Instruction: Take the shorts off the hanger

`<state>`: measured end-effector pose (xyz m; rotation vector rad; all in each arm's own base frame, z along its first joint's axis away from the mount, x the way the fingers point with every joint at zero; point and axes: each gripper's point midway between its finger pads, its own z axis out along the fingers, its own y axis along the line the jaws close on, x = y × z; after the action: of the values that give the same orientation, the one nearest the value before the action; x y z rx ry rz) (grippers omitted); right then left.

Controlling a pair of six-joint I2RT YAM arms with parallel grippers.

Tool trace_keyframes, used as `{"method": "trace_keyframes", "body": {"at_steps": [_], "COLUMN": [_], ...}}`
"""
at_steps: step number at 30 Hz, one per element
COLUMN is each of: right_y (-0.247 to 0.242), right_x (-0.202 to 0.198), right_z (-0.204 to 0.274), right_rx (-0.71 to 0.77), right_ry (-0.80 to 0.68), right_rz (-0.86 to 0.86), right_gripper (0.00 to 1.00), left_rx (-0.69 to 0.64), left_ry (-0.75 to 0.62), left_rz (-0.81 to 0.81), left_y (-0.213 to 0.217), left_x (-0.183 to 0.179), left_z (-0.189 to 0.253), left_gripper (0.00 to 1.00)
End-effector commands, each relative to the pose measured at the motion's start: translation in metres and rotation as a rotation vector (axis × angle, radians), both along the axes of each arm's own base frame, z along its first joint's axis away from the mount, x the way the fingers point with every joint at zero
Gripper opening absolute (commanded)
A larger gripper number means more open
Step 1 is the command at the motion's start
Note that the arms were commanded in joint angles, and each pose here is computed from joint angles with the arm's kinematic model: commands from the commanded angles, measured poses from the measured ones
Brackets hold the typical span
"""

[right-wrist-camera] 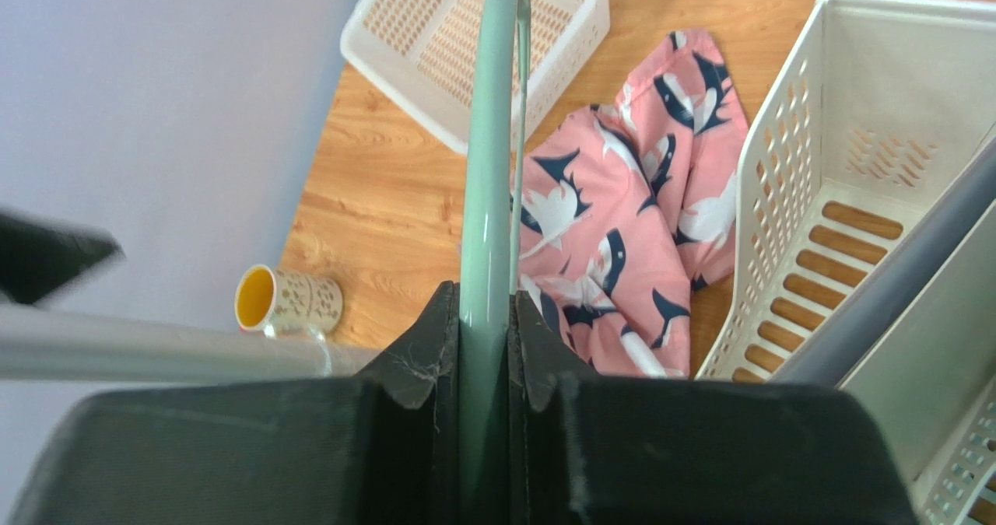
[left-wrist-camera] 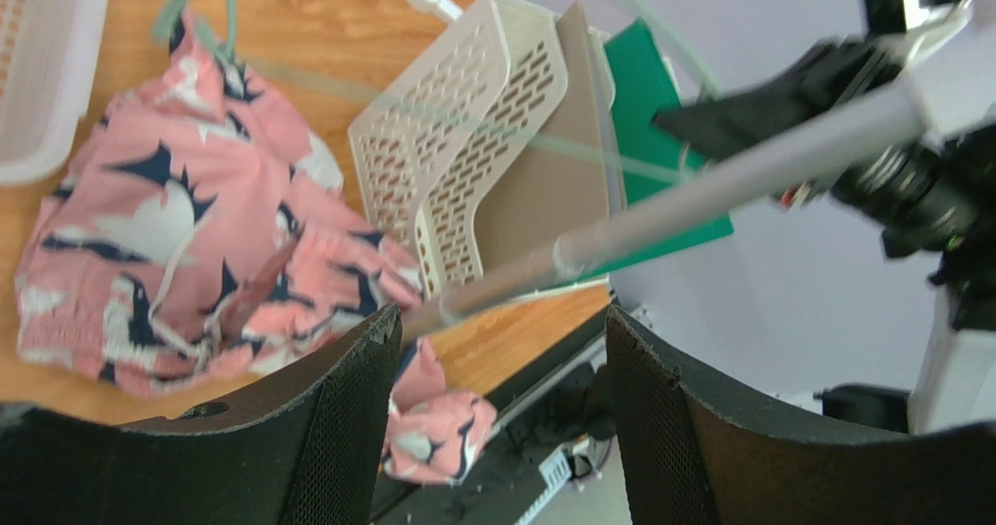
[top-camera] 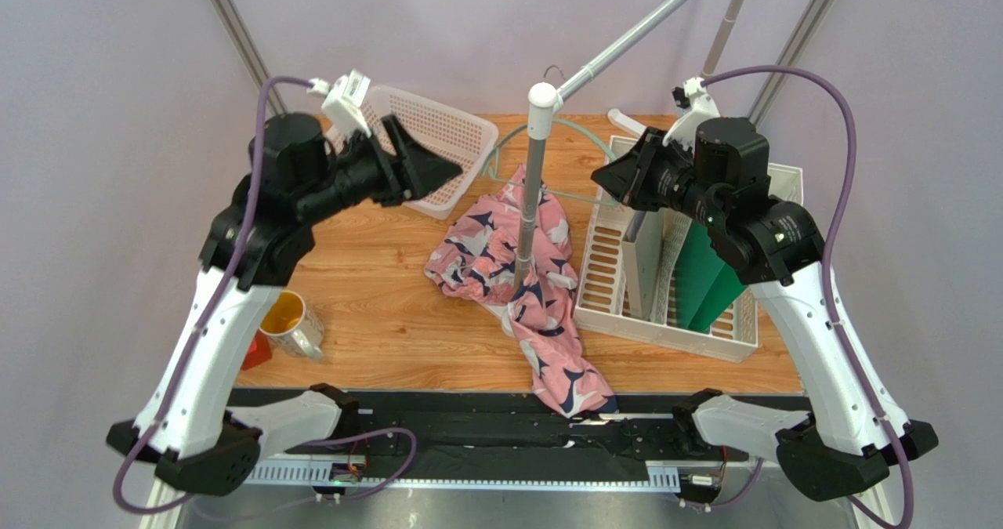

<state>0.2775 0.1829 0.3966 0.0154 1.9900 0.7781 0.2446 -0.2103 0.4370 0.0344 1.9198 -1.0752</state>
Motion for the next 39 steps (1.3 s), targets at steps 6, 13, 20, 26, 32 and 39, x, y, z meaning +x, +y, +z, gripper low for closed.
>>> {"method": "trace_keyframes", "body": {"at_steps": [6,13,20,26,32,39], "right_y": [-0.039,-0.07,-0.094,-0.116,-0.147,-0.17], "right_x": [0.034,0.052,0.083,0.102,0.115,0.12], "right_z": [0.087,0.104,0.118,0.129,0.142,0.15], "right_rx": [0.168,0.21,0.281,0.28,0.295,0.294], "right_ry": [-0.214,-0.269,-0.272,-0.3,-0.334,-0.351], "right_rz": [-0.132,-0.109,-0.092,-0.117,-0.151,-0.159], "right_gripper": [0.0,0.0,0.0,0.0,0.0,0.0], "left_rx": [0.011,0.052,0.027,0.038,0.052,0.051], "left_ry": [0.05,0.056,0.063,0.057,0.058,0.066], "left_rz": [-0.062,-0.111,-0.139,-0.151,-0.154,-0.163], "left_y": [0.02,0.026,0.024,0.026,0.029,0.029], "left_x": [-0.062,-0.084,-0.093,-0.098,-0.103,-0.107], "left_z": [-0.046,-0.035,-0.034,-0.029,-0.03,-0.033], "left_gripper": [0.69,0.69,0.68,0.68,0.68,0.68]}}
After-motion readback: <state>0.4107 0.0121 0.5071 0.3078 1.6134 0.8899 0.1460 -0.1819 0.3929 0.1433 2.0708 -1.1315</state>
